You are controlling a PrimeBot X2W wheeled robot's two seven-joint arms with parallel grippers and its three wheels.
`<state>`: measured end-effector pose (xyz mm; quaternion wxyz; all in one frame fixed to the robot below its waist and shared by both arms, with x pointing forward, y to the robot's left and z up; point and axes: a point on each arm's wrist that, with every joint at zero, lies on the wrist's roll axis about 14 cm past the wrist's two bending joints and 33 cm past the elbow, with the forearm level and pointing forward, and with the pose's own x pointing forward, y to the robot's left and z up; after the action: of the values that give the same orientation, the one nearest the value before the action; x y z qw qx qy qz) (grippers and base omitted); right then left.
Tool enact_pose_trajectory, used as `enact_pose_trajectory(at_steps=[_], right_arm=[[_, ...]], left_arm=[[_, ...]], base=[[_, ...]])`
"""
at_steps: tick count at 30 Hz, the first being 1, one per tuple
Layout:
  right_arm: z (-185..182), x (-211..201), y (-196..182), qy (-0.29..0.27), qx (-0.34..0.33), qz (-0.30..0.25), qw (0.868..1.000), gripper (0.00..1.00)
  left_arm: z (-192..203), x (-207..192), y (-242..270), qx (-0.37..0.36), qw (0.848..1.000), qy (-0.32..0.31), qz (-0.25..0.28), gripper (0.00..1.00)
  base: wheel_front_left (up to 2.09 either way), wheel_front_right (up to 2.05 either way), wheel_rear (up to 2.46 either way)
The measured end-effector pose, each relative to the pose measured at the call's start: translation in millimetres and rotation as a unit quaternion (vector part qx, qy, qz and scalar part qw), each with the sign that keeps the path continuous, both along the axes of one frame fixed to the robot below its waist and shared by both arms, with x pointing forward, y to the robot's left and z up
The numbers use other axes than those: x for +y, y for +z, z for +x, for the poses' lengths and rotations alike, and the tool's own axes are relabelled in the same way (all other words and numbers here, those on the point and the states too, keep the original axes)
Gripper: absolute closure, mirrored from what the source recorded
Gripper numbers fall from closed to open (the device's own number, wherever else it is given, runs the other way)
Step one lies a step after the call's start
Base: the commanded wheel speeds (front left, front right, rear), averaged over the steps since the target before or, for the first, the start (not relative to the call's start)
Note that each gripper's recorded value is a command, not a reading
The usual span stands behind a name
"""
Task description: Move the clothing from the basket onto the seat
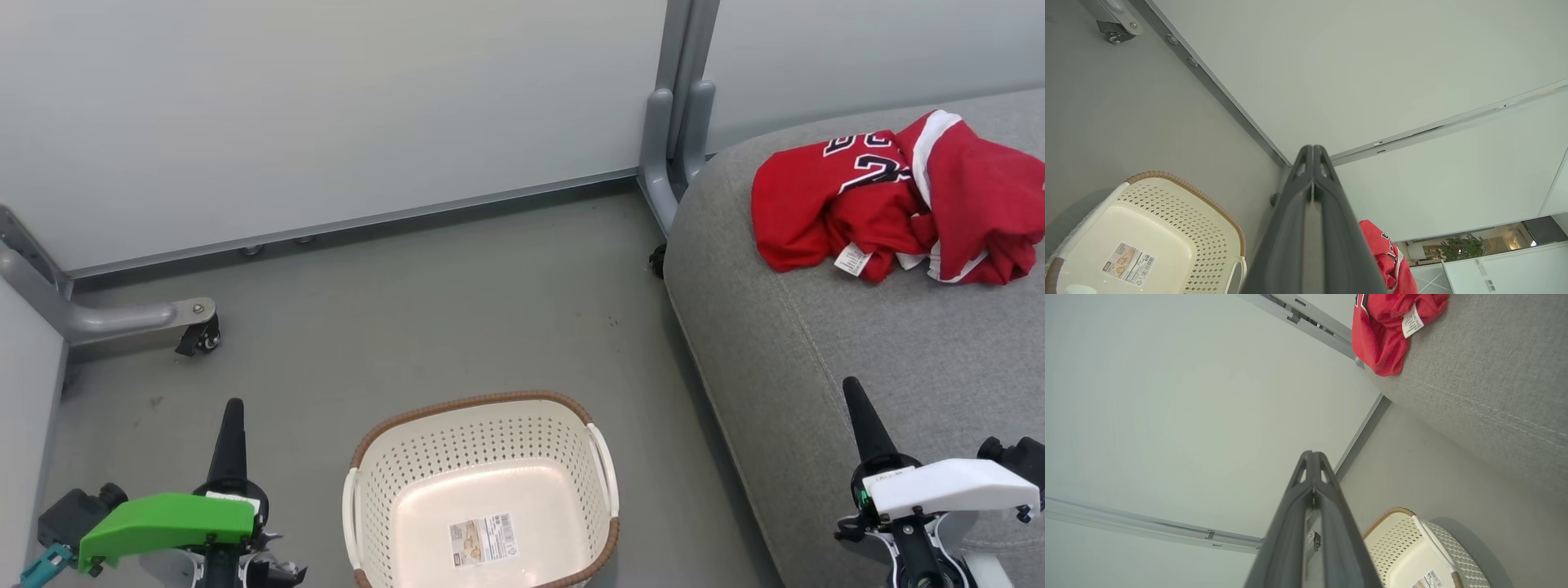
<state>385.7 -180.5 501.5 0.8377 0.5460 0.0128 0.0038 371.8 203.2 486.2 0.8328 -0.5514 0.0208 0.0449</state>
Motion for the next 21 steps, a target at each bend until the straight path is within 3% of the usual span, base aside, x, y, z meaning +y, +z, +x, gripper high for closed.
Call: enact_pose_trajectory(at_steps=[21], right_arm=[[1.2, -7.8, 0.1, -0.006, 0.004, 0.093, 0.996, 1.00]], left_arm=[[6.2, -1.4, 5.9, -0.014, 0.996, -0.005, -0.090, 1.00]], base=[[0.00, 0.00, 0.00]])
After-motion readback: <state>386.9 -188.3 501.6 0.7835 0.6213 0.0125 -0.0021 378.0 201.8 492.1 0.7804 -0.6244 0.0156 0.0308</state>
